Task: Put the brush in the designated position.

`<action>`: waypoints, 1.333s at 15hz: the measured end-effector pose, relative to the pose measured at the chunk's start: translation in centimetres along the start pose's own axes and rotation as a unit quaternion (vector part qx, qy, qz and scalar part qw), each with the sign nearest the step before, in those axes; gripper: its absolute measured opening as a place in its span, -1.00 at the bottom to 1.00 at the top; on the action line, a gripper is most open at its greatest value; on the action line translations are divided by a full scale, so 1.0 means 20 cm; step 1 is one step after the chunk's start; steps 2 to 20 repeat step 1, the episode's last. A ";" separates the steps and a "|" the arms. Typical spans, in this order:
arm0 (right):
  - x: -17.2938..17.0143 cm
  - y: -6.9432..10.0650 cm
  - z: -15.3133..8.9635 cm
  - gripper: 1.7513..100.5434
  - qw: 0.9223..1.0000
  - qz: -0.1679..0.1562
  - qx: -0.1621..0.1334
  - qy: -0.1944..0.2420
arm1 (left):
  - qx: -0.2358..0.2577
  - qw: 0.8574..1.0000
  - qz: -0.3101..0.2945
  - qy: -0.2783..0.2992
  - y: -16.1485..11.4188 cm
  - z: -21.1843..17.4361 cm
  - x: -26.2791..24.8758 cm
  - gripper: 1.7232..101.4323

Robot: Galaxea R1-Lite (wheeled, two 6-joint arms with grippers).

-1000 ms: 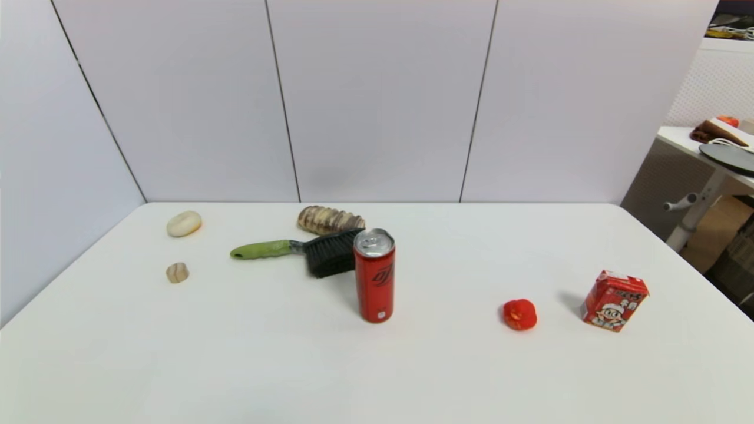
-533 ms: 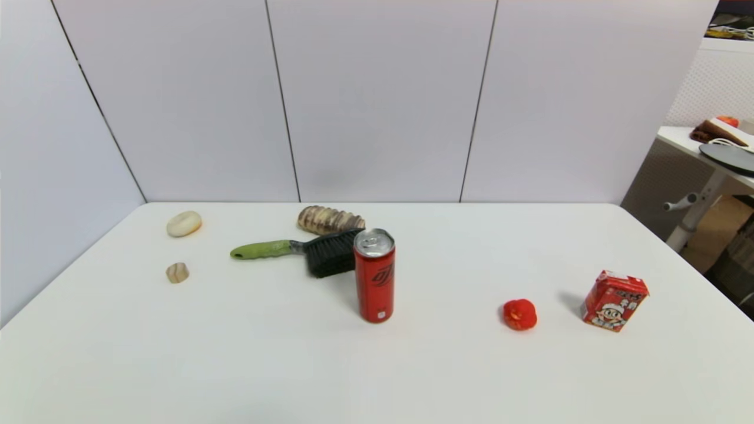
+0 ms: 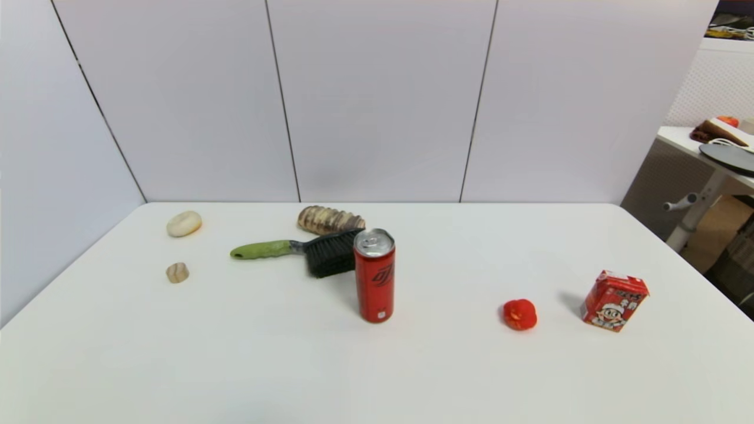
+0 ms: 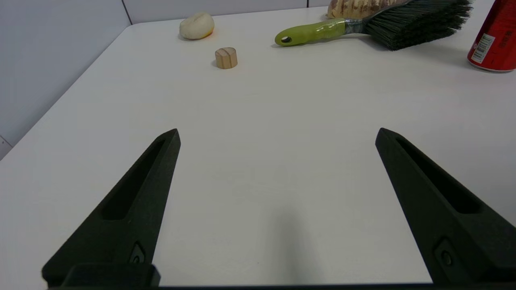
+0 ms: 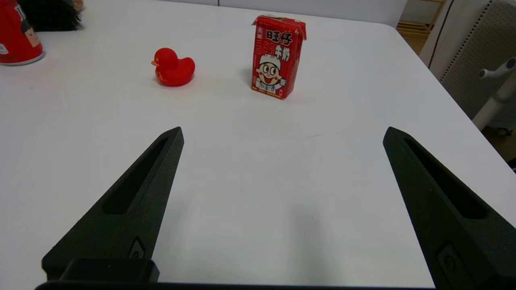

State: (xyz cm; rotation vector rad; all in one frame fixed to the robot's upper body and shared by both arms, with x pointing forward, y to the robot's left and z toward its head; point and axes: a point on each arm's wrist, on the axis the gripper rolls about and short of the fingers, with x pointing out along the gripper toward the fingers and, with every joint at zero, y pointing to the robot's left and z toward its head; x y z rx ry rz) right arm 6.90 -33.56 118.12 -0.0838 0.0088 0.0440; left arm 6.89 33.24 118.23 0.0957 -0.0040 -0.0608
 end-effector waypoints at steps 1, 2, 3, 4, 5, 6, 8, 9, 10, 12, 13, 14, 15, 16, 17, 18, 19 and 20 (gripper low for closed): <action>0.00 0.00 0.00 0.95 1.000 0.000 0.003 0.000 | 0.000 1.000 0.000 0.000 0.00 0.00 0.00 0.93; 0.00 0.00 0.00 0.95 1.000 0.000 0.003 0.000 | 0.000 1.000 0.000 0.000 0.00 0.00 0.00 0.93; 0.00 0.00 0.00 0.95 1.000 0.000 0.003 0.000 | 0.000 1.000 0.000 0.000 0.00 0.00 0.00 0.93; 0.00 0.00 0.00 0.95 1.000 0.000 0.003 0.000 | 0.000 1.000 0.000 0.000 0.00 0.00 0.00 0.93; 0.00 0.00 0.00 0.95 1.000 0.000 0.003 0.000 | 0.000 1.000 0.000 0.000 0.00 0.00 0.00 0.93; 0.00 0.00 0.00 0.95 1.000 0.000 0.003 0.000 | 0.000 1.000 0.000 0.000 0.00 0.00 0.00 0.93; 0.00 0.00 0.00 0.95 1.000 0.000 0.003 0.000 | 0.000 1.000 0.000 0.000 0.00 0.00 0.00 0.93; 0.00 0.00 0.00 0.95 1.000 0.000 0.003 0.000 | 0.000 1.000 0.000 0.000 0.00 0.00 0.00 0.93; 0.00 0.00 0.00 0.95 1.000 0.000 0.003 0.000 | 0.000 1.000 0.000 0.000 0.00 0.00 0.00 0.93; 0.00 0.00 0.00 0.95 1.000 0.000 0.003 0.000 | 0.000 1.000 0.000 0.000 0.00 0.00 0.00 0.93; 0.00 0.00 0.00 0.95 1.000 0.000 0.003 0.000 | 0.000 1.000 0.000 0.000 0.00 0.00 0.00 0.93; 0.00 0.00 0.00 0.95 1.000 0.000 0.003 0.000 | 0.000 1.000 0.000 0.000 0.00 0.00 0.00 0.93; 0.00 0.00 0.00 0.95 1.000 0.000 0.003 0.000 | 0.000 1.000 0.000 0.000 0.00 0.00 0.00 0.93; 0.00 0.00 0.00 0.95 1.000 0.000 0.003 0.000 | 0.000 1.000 0.000 0.000 0.00 0.00 0.00 0.93; 0.00 0.00 0.00 0.95 1.000 0.000 0.003 0.000 | 0.000 1.000 0.000 0.000 0.00 0.00 0.00 0.93; 0.00 0.00 0.00 0.95 1.000 0.000 0.003 0.000 | 0.000 1.000 0.000 0.000 0.00 0.00 0.00 0.93; 0.00 0.00 0.00 0.95 1.000 0.000 0.003 0.000 | 0.000 1.000 0.000 0.000 0.00 0.00 0.00 0.93; 0.00 0.00 0.00 0.95 1.000 0.000 0.003 0.000 | 0.000 1.000 0.000 0.000 0.00 0.00 0.00 0.93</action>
